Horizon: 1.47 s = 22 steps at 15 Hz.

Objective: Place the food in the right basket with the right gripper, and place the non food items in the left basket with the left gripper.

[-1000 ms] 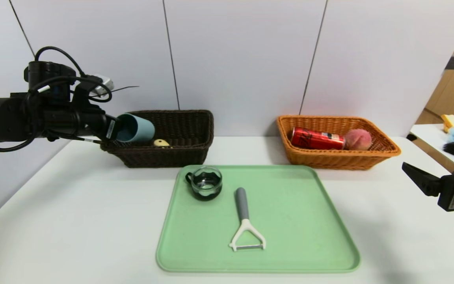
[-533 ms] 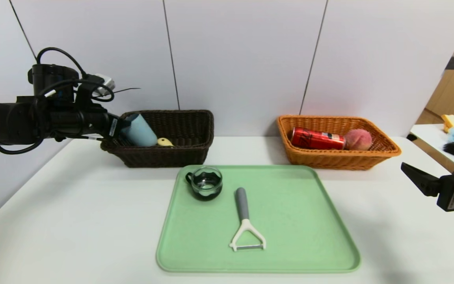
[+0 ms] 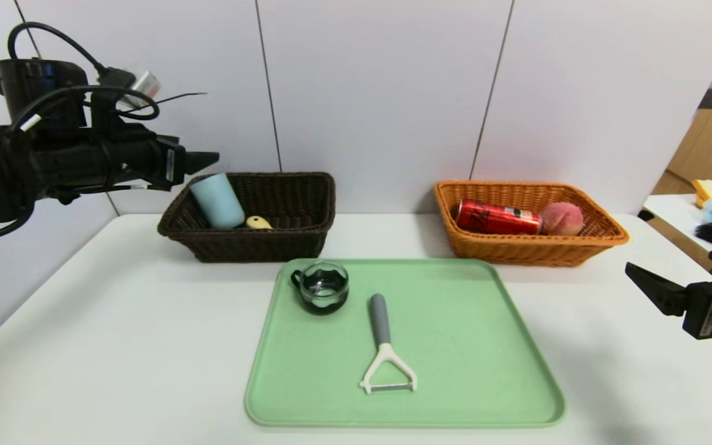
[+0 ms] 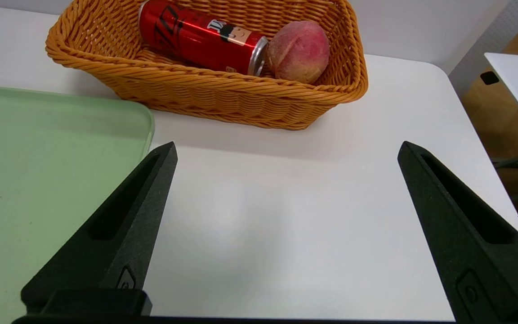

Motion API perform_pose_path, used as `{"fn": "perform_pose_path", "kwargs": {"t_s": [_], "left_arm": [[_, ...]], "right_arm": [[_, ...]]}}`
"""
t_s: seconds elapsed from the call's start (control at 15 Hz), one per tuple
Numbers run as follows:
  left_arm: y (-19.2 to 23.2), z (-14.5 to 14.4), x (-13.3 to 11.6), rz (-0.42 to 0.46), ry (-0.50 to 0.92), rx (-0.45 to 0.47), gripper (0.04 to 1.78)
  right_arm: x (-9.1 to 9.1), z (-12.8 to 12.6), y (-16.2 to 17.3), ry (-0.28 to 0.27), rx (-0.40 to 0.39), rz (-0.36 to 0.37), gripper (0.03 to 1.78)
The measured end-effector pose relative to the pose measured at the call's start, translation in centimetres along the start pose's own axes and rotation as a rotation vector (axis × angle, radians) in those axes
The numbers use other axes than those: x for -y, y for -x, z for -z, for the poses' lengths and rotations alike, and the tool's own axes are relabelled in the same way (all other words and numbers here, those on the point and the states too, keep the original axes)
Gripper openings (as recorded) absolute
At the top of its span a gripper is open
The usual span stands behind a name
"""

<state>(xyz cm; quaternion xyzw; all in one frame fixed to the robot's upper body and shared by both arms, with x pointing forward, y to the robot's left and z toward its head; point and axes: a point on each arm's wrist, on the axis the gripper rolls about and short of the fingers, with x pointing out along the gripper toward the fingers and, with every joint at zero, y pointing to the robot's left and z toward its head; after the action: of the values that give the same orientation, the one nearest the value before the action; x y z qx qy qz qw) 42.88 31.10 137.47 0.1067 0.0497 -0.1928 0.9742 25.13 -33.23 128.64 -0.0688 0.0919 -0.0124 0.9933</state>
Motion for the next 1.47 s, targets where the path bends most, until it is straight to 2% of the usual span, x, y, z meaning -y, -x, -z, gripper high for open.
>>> {"fn": "perform_pose_path", "kwargs": {"t_s": [0.2, 0.4, 0.6, 0.73, 1.0, 1.27, 1.47], "left_arm": [[2.4, 0.0, 4.1, 0.137, -0.011, 0.082, 1.50], [4.7, 2.1, 8.3, 0.244, 0.034, 0.149, 1.56], [6.7, 4.8, 11.0, 0.318, 0.108, 0.195, 1.61], [7.6, 6.8, 12.1, 0.340, 0.137, 0.198, 1.63], [7.2, 10.2, 13.0, 0.320, 0.185, 0.133, 1.66], [5.7, 12.3, 14.0, 0.336, 0.185, 0.097, 1.67], [4.5, 13.6, 15.6, 0.367, 0.181, 0.068, 1.67]], "right_arm": [[0.0, 0.0, -0.1, 0.001, -0.004, -0.003, 1.69], [-0.1, 0.4, -0.1, 0.001, -0.017, -0.003, 1.69], [-0.1, 0.5, -0.1, 0.001, -0.023, -0.003, 1.69], [-0.1, 0.5, -0.1, 0.002, -0.025, -0.005, 1.69], [-0.1, 0.6, -0.2, 0.003, -0.028, -0.006, 1.69], [-0.1, 0.7, -0.2, 0.003, -0.031, -0.011, 1.69], [-0.1, 0.7, -0.2, 0.003, -0.035, -0.012, 1.69]]}}
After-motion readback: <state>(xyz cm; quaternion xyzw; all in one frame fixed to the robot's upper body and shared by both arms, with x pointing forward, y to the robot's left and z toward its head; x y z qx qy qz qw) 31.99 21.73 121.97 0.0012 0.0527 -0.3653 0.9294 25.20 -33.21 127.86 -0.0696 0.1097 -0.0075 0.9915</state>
